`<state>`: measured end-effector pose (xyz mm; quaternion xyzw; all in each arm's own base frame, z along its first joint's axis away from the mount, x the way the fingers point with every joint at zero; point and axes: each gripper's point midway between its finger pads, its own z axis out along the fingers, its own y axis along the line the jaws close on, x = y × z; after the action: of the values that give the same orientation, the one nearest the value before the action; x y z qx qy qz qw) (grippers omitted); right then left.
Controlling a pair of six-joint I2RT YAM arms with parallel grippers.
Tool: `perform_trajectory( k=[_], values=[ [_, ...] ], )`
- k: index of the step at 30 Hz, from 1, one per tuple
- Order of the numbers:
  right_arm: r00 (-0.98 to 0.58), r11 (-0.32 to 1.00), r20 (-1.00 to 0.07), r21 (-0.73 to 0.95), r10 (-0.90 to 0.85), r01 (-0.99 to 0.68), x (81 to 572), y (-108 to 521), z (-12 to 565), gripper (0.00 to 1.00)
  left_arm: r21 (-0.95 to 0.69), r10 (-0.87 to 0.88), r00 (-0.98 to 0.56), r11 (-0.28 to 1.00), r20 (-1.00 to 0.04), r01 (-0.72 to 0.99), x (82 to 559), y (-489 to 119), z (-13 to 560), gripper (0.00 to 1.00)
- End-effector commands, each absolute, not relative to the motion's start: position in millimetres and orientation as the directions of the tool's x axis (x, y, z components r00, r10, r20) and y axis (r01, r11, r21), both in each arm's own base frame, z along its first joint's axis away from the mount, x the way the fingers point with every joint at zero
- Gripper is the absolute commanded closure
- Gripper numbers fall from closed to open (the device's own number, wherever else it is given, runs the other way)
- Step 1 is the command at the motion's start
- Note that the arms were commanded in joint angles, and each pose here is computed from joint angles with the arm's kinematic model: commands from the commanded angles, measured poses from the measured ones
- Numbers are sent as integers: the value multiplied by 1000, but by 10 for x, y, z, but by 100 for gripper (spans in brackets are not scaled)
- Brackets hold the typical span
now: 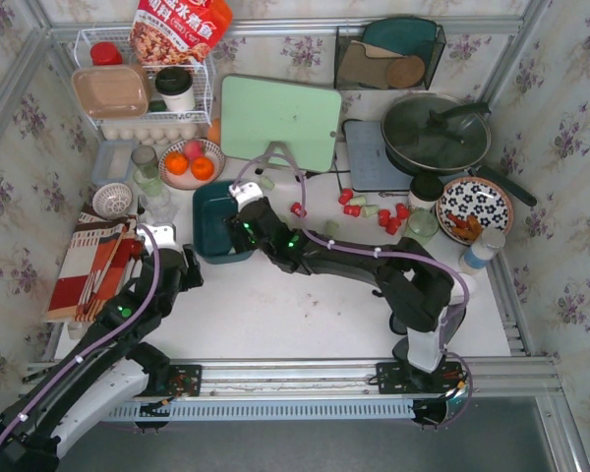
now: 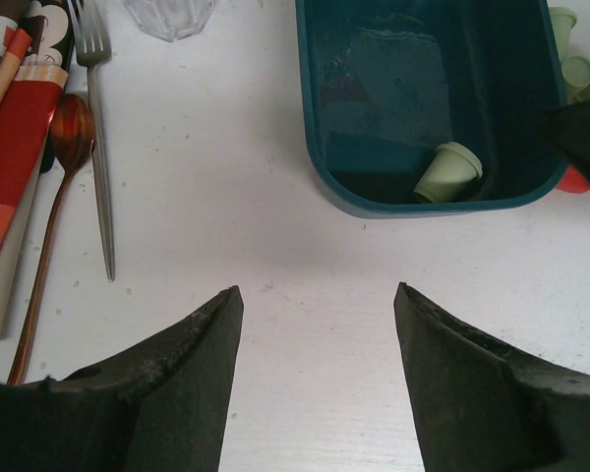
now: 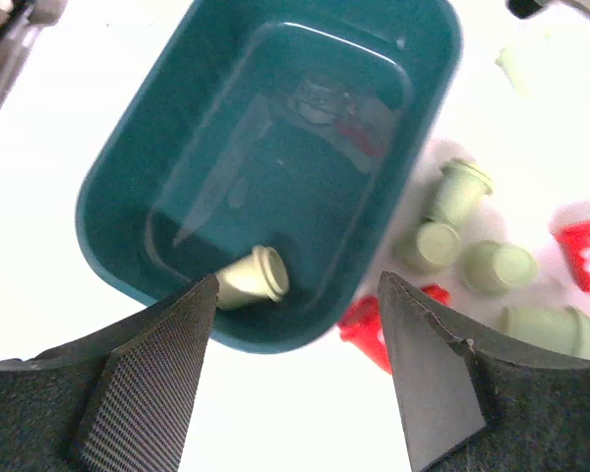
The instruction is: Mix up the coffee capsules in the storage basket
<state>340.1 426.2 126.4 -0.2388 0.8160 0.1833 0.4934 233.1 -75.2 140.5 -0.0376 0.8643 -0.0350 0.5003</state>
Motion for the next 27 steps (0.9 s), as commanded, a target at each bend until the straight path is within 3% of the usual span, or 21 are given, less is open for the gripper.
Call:
perform_trajectory(
  k=[1,12,27],
  values=[
    [-363,873,-918,38,-162,-486,3428,3962,1470,26,-117,-118,-471,993,-874,-32,2380,-775,1469,34],
    [-375,920,-910,-20,-179,-391,3387,3354,1356,25,-112,-111,-482,993,-869,-26,2389,-796,1438,34],
    [-573,919,-800,72,-180,-389,3508,3047,520,24,-98,-99,-497,995,-862,-27,2406,-804,1390,34]
  ],
)
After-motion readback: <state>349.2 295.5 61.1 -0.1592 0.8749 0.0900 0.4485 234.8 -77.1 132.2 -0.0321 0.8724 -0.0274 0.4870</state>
